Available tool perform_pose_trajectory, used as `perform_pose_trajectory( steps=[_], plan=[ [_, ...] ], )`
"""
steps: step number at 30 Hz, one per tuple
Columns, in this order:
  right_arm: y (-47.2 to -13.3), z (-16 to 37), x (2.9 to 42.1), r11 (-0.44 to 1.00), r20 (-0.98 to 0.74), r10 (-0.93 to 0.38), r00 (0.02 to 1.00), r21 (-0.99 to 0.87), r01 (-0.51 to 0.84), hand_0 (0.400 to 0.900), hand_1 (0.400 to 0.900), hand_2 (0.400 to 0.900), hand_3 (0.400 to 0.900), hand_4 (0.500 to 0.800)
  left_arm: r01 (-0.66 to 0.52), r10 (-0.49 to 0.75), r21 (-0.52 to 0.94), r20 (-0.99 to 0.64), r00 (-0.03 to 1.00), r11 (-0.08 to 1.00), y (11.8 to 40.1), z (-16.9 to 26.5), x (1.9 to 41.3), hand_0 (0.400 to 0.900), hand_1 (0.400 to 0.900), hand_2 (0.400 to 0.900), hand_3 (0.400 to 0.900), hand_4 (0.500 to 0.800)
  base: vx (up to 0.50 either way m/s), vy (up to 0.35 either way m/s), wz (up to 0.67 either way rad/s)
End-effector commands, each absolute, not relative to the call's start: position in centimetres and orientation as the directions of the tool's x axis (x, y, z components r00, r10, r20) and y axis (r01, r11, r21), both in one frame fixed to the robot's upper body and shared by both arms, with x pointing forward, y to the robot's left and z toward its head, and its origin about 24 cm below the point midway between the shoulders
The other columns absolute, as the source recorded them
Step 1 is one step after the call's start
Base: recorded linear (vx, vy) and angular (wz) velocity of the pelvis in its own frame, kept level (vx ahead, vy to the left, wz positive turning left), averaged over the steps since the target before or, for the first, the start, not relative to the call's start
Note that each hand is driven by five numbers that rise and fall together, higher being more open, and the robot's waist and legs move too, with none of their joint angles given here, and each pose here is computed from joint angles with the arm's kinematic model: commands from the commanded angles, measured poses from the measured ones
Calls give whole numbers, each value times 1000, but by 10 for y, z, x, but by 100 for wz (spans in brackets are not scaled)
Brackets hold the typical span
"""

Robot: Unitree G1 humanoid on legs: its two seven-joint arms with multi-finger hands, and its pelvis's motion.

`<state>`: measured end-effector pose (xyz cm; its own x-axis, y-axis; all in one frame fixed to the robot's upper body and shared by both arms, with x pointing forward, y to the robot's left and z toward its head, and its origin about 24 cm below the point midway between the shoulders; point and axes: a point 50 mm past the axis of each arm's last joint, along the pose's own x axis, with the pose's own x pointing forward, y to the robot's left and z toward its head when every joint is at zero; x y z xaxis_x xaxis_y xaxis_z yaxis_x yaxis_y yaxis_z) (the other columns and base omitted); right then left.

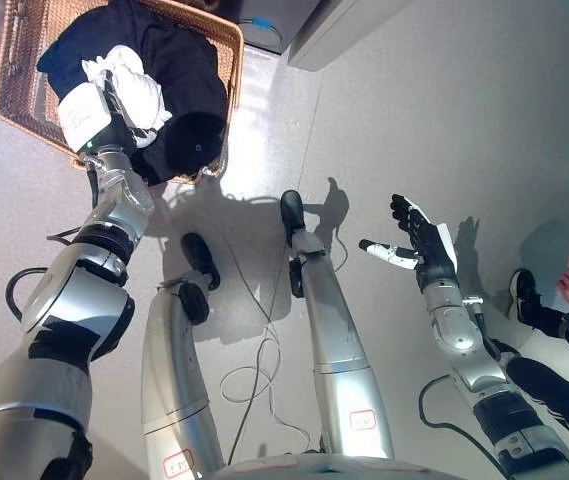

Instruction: Put the clothes in the basket into the washing machine.

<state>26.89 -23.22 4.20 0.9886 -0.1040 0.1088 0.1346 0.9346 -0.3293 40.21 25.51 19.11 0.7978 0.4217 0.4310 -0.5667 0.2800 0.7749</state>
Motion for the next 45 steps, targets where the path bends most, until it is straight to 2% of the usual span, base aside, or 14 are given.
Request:
perform_pose_trajectory(
  steps=[1,2,3,13,16,22,29,31,34,39,41,45],
  plan=[
    [-252,49,250,910,172,-137,975,-367,193,900,900,900,900,800,-587,367,768,485,794,256,248,205,406,529,529,529,529,578,-5,-25,3],
    [-252,49,250,910,171,-137,976,-367,192,900,900,900,900,800,-581,366,771,479,798,259,248,206,406,529,529,529,529,578,0,0,0],
    [-252,49,250,910,171,-138,976,-366,193,900,900,900,900,800,-576,365,773,473,802,265,248,206,406,400,400,400,400,500,0,0,0],
    [-251,47,250,907,160,-116,980,-385,170,900,900,900,900,800,-541,361,774,427,829,329,247,197,406,400,400,400,400,500,0,-3,0],
    [-250,47,251,903,155,-109,982,-398,164,900,900,900,900,800,-540,374,750,410,832,381,245,195,407,400,400,400,400,500,25,-5,2],
    [-250,33,251,897,86,-118,989,-417,144,900,900,900,900,800,-526,400,626,344,849,576,234,185,408,400,400,400,400,500,64,-38,14],
    [-248,16,252,897,6,-124,992,-427,115,900,900,900,900,800,-475,378,568,289,880,672,226,166,406,400,400,400,400,500,99,-61,8],
    [-249,12,251,896,-17,-126,992,-431,106,900,900,900,900,800,-455,385,490,242,891,744,226,160,405,400,400,400,400,500,95,-53,8],
    [-253,4,248,895,-61,-150,987,-433,109,900,900,900,900,800,-433,410,156,158,898,888,223,160,405,400,400,400,400,500,13,-54,5],
    [-256,-1,238,902,-102,-144,984,-424,88,900,900,900,900,800,-400,418,-140,140,898,906,230,175,406,400,400,400,400,500,110,-62,-4],
    [-257,-4,235,901,-120,-134,984,-428,71,900,900,900,900,800,-402,431,-199,134,892,894,235,182,407,400,400,400,400,500,103,-65,-12],
    [-261,-8,225,898,-149,-123,981,-437,46,900,900,900,900,800,-474,490,-125,201,848,872,258,209,405,400,400,400,400,500,111,-74,-19]
  ],
)
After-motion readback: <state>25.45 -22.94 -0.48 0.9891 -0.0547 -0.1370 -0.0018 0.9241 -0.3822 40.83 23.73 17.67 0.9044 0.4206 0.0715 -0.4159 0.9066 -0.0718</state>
